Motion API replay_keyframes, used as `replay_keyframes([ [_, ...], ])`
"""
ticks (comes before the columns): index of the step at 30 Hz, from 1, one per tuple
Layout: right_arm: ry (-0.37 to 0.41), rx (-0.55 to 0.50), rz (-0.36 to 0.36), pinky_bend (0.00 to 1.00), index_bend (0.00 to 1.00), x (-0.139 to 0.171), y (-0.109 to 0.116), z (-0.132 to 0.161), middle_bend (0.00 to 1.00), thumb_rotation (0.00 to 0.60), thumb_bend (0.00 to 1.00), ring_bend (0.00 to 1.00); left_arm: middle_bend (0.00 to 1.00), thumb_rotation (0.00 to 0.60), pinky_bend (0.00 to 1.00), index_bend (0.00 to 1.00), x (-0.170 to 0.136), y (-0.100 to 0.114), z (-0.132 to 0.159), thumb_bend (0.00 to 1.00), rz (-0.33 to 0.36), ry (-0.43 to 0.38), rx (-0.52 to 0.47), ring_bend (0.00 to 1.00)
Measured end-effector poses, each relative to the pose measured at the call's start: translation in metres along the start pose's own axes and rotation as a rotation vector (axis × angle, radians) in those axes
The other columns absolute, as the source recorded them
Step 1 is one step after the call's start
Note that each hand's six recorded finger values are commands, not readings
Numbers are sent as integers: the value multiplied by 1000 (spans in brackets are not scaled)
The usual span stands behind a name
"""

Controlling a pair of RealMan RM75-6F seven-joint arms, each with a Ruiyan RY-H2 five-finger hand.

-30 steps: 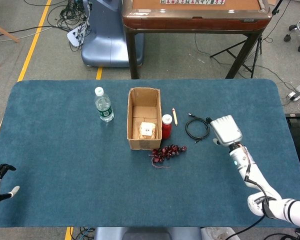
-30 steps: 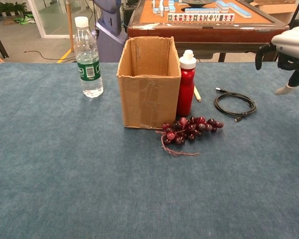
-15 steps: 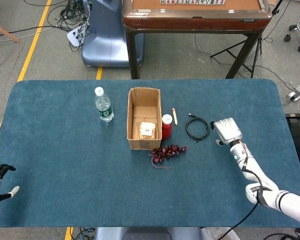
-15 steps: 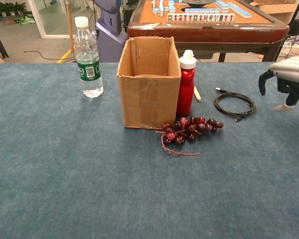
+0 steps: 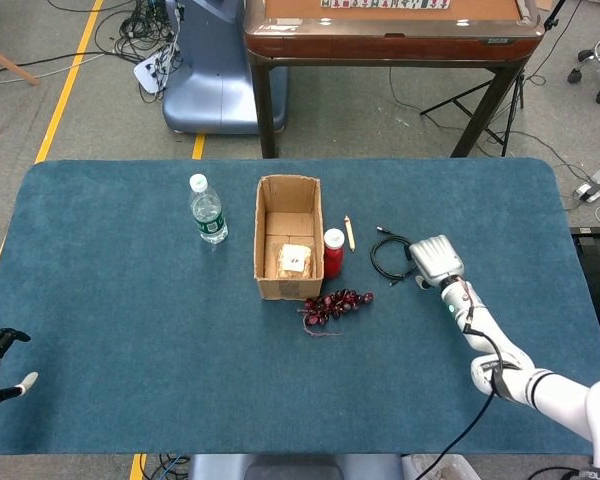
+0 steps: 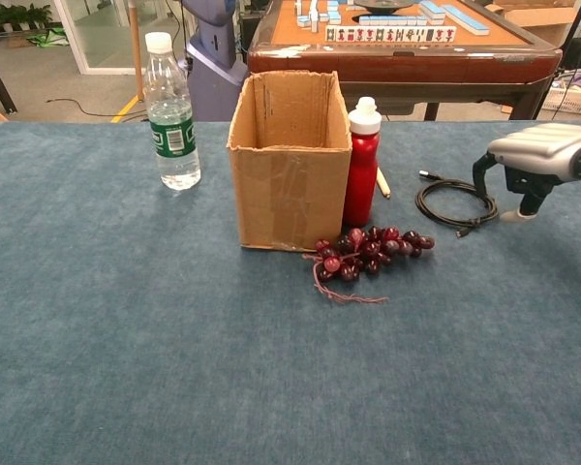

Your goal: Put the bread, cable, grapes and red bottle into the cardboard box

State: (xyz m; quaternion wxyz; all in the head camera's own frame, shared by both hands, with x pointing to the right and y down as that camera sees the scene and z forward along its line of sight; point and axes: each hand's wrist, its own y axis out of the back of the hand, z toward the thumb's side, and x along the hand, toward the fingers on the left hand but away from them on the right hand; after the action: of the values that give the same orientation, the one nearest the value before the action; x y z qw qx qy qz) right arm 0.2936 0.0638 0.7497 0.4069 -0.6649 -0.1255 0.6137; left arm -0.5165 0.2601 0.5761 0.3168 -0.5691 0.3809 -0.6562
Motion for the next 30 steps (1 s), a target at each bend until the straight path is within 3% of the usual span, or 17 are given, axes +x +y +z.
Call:
replay_keyframes([
  [30, 12, 25, 59, 987, 508, -16, -16, 19, 1000, 600, 356, 1000, 328, 600, 540, 369, -2, 2, -1, 151, 3, 3, -7, 271],
])
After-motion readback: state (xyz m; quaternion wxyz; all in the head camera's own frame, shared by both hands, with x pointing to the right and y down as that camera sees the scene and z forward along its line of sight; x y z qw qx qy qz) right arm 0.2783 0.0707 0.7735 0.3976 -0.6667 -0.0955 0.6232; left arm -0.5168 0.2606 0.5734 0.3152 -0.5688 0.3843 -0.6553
